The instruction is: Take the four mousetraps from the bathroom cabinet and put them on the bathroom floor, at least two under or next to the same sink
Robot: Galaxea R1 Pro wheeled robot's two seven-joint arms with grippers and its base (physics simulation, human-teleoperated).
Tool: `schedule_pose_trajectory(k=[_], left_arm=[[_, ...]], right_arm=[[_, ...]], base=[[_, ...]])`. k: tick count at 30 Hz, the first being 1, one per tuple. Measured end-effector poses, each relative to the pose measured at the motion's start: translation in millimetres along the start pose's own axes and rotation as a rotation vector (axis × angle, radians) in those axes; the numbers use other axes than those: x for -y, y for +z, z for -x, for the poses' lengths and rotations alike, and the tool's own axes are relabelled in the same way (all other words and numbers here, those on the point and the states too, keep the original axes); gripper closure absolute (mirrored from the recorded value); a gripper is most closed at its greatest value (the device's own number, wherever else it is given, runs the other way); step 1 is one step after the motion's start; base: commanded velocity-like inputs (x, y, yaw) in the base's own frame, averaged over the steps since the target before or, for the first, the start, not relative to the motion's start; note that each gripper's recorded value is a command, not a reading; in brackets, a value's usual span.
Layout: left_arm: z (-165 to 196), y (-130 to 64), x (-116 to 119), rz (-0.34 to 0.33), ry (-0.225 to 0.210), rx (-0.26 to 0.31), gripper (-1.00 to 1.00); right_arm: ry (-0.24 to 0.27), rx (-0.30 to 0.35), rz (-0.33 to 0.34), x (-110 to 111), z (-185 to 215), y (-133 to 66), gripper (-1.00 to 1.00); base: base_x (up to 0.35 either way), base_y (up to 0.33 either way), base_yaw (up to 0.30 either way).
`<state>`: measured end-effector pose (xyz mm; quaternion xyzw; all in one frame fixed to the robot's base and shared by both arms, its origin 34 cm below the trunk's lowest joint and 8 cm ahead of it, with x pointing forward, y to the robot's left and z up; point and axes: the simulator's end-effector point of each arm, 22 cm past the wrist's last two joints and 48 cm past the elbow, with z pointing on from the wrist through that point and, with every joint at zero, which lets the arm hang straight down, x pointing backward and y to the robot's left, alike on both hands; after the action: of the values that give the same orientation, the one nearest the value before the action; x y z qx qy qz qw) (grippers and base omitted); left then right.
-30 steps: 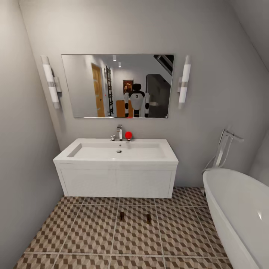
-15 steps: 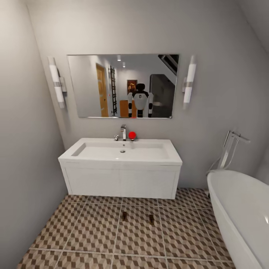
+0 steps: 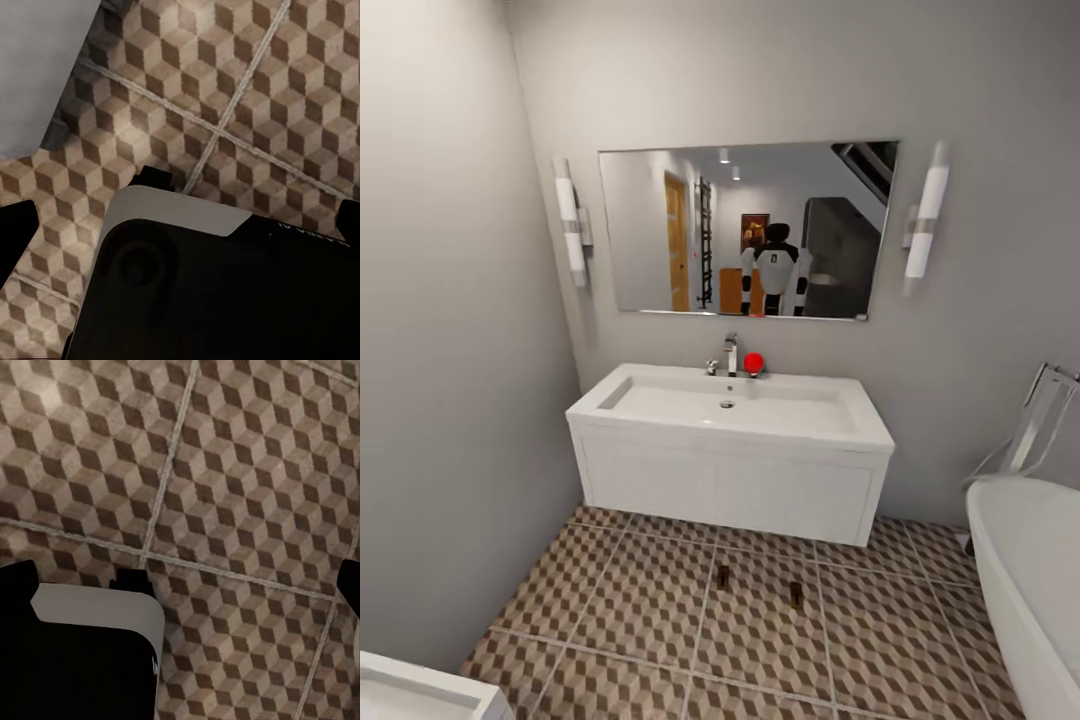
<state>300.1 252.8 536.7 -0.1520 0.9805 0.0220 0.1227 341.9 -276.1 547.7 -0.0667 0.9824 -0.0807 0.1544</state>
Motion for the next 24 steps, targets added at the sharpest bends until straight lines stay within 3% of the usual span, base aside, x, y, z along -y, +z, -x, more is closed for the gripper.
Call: schedule_pose_trajectory(k=[24], left_arm=[[-5, -0.9, 10, -0.011, -0.007, -0.012, -1.00]], right_arm=[[0.000, -0.001, 0.001, -1, 0, -0.1, -1.00]], base=[[0.000, 0.000, 0.280]])
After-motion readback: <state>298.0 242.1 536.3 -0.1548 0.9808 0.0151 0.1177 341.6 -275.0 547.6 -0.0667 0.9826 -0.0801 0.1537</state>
